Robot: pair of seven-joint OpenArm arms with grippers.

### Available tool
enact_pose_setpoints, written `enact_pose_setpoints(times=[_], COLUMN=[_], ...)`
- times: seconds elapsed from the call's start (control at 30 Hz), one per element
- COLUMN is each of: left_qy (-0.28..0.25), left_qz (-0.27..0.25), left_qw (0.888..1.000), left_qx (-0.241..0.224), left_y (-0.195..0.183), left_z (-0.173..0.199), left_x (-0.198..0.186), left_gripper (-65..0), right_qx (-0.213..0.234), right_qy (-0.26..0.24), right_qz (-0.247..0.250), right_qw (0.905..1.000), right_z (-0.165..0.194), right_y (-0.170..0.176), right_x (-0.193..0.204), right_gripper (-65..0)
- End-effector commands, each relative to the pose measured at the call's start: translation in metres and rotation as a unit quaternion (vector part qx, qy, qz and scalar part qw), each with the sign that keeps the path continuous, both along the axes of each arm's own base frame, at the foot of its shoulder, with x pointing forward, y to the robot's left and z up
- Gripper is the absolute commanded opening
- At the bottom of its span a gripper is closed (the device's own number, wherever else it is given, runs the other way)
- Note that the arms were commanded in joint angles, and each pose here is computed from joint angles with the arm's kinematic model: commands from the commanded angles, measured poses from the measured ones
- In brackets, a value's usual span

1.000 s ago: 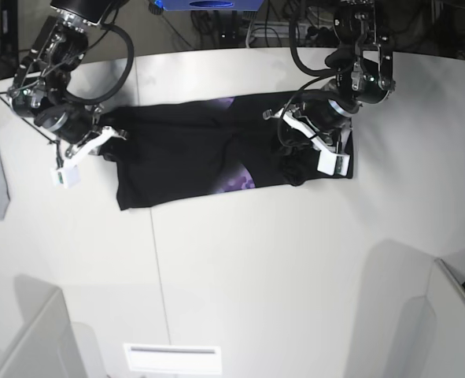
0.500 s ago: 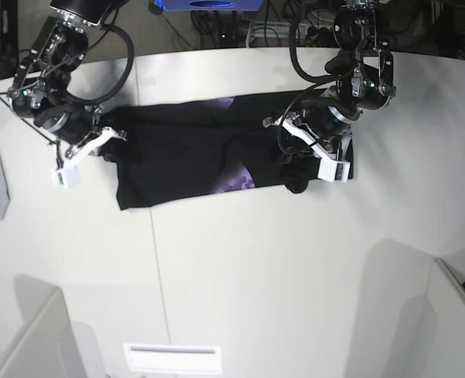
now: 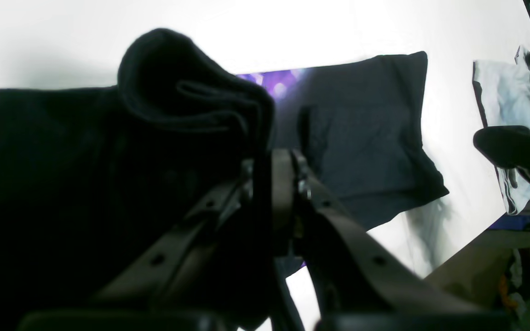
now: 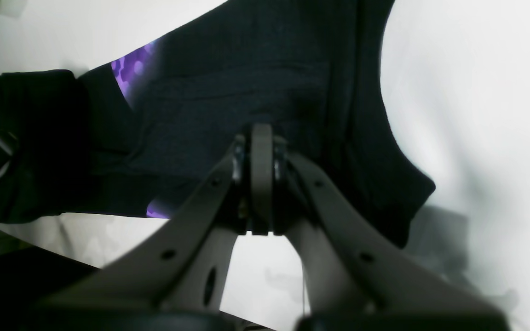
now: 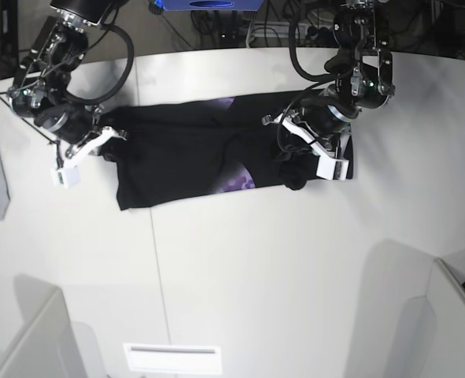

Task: Fold the T-shirt properly
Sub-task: 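Fold the held strip end inward toward the middle with the left gripper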

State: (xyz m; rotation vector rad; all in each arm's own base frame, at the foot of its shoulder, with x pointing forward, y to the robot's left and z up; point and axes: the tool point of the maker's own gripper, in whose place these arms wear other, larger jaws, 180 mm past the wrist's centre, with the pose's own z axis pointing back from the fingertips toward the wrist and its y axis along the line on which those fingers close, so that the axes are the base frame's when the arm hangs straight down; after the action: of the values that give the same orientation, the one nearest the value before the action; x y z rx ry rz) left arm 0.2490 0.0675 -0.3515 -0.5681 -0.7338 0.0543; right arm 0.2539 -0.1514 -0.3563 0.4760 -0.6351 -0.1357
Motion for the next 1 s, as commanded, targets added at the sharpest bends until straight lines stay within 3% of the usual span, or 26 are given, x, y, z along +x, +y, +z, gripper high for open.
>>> enact_pose_setpoints(times=[0.0, 0.1, 0.33, 0.43, 0.5, 0.6, 0.67, 0.77, 0.83, 0.87, 0.97], left_qy=[-0.015, -0.009, 0.001, 0.002, 0.004, 0.003, -0.005, -0.019, -0.017, -0.014, -0.004], left_qz=[0.001, 0.002, 0.004, -0.004, -0.022, -0.035, -0.031, 0.002, 0.044, 0.065, 0.142], left_qw=[1.0, 1.0, 1.0, 1.0, 1.0, 0.999, 0.999, 1.0, 0.999, 0.998, 0.989], left_qx=[-0.009, -0.009, -0.01, -0.016, -0.021, -0.027, -0.026, -0.014, 0.004, 0.013, 0.047], left_y=[-0.002, -0.001, 0.0, -0.008, -0.021, -0.032, -0.029, -0.004, 0.028, 0.044, 0.105], left_z=[0.008, 0.004, -0.003, -0.004, -0.005, -0.003, 0.002, 0.011, 0.01, 0.008, 0.004], left_x=[0.005, 0.004, 0.003, 0.005, 0.004, 0.0, 0.0, 0.001, 0.0, -0.001, -0.012], left_gripper=[-65.0, -62.9, -26.2, -15.6, -12.8, -15.1, -20.9, -38.8, -57.8, -65.0, -65.0], right_qx=[-0.001, -0.001, -0.001, -0.001, -0.001, -0.001, -0.002, -0.003, -0.004, -0.004, -0.006], right_qy=[-0.024, -0.024, -0.023, -0.023, -0.023, -0.024, -0.024, -0.02, -0.012, -0.008, -0.002], right_qz=[0.002, 0.002, 0.002, 0.002, 0.002, 0.002, 0.002, 0.003, 0.009, 0.014, 0.026], right_qw=[0.9997, 0.9997, 0.9997, 0.9997, 0.9997, 0.9997, 0.9997, 0.9998, 0.9999, 0.9999, 0.9996], right_z=[0.011, 0.011, 0.011, 0.011, 0.011, 0.011, 0.011, 0.01, 0.01, 0.011, 0.015], right_y=[-0.001, -0.001, -0.001, -0.001, -0.001, -0.001, -0.001, -0.003, -0.002, -0.001, 0.001], right_x=[0.008, 0.008, 0.007, 0.007, 0.007, 0.008, 0.008, 0.007, 0.006, 0.007, 0.011], right_gripper=[-65.0, -65.0, -65.0, -65.0, -65.0, -65.0, -65.0, -65.0, -65.0, -59.0, -31.5])
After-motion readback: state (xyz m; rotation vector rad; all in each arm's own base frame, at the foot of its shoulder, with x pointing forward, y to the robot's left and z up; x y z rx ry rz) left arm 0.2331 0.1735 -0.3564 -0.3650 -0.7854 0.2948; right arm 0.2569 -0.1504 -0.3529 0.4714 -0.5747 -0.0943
